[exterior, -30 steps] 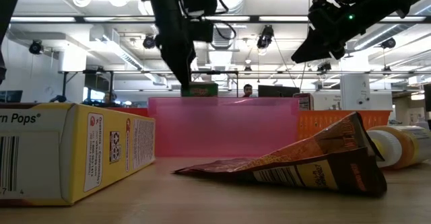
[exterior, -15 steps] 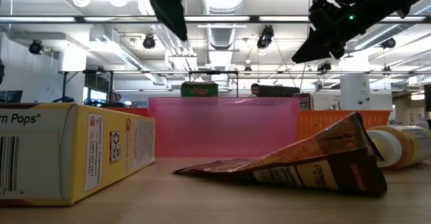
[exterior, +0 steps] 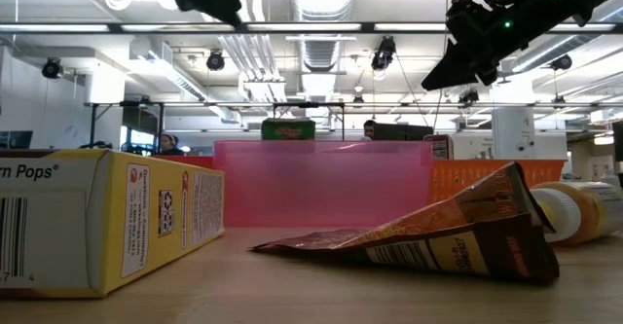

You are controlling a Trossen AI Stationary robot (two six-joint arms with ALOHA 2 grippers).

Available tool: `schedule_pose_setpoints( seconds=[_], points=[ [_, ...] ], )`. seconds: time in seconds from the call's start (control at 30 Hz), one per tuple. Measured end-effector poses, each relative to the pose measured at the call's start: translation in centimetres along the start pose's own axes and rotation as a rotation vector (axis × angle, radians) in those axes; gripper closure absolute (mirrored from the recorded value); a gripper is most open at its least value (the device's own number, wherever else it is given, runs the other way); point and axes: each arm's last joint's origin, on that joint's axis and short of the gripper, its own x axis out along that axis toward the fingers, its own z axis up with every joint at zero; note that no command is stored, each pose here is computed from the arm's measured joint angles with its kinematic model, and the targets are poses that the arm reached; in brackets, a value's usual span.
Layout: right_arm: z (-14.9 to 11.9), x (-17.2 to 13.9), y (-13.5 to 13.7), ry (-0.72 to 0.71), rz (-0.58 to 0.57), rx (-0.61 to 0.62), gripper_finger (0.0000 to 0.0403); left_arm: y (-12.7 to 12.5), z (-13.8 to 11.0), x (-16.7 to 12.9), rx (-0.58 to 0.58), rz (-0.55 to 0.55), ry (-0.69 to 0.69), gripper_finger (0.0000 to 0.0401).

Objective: Pick & Place Kitchen Items
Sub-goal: Put the red spice can into the red bin

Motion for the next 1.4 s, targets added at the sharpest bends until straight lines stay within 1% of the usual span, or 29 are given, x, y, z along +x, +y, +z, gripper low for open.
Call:
schedule_pose_setpoints(
  seconds=[0.1, 0.2, 0.37, 0.43, 0.63, 0.73, 0.83, 0.97, 1.03, 1.1, 1.23, 1.4],
  points=[
    [0.0, 0.0, 0.0, -0.002, 0.000, 0.006, 0.0321, -0.5, -1.3, 0.3, -0.031, -0.034, -0.017, 0.0179],
    [0.0, 0.0, 0.0, -0.003, 0.001, 0.007, 0.0320, -0.8, -2.4, 0.4, -0.051, -0.047, 0.004, 0.0179],
    [0.0, 0.0, 0.0, -0.002, 0.000, 0.006, 0.0304, -1.4, -3.8, 0.5, -0.106, -0.053, 0.064, 0.0179],
    [0.0, 0.0, 0.0, -0.002, 0.000, 0.002, 0.0297, -1.3, -4.3, 0.5, -0.149, -0.037, 0.110, 0.0179],
    [0.0, 0.0, 0.0, -0.002, 0.000, 0.003, 0.0280, -0.7, -5.7, 0.1, -0.344, 0.063, 0.255, 0.0179],
    [0.0, 0.0, 0.0, -0.002, 0.000, 0.004, 0.0272, -0.5, -6.4, -0.1, -0.383, 0.109, 0.313, 0.0179],
    [0.0, 0.0, 0.0, -0.002, 0.000, 0.006, 0.0266, -0.1, -6.8, -0.3, -0.423, 0.205, 0.313, 0.0179],
    [0.1, 0.0, 0.0, -0.007, 0.001, 0.010, 0.0261, 0.8, -6.9, -0.5, -0.474, 0.397, 0.208, 0.0179],
    [0.1, 0.0, 0.0, -0.007, 0.001, 0.021, 0.0262, 1.4, -6.8, -0.4, -0.497, 0.459, 0.172, 0.0179],
    [0.1, 0.0, 0.0, -0.007, 0.001, 0.024, 0.0266, 2.2, -6.6, -0.2, -0.545, 0.506, 0.155, 0.0179],
    [0.1, 0.0, 0.0, -0.008, 0.001, 0.027, 0.0279, 4.6, -6.2, 0.4, -0.633, 0.609, 0.147, 0.0179],
    [0.1, 0.0, 0.0, -0.009, 0.002, 0.028, 0.0293, 8.8, -5.9, 0.8, -0.699, 0.729, 0.191, 0.0179]
  ],
)
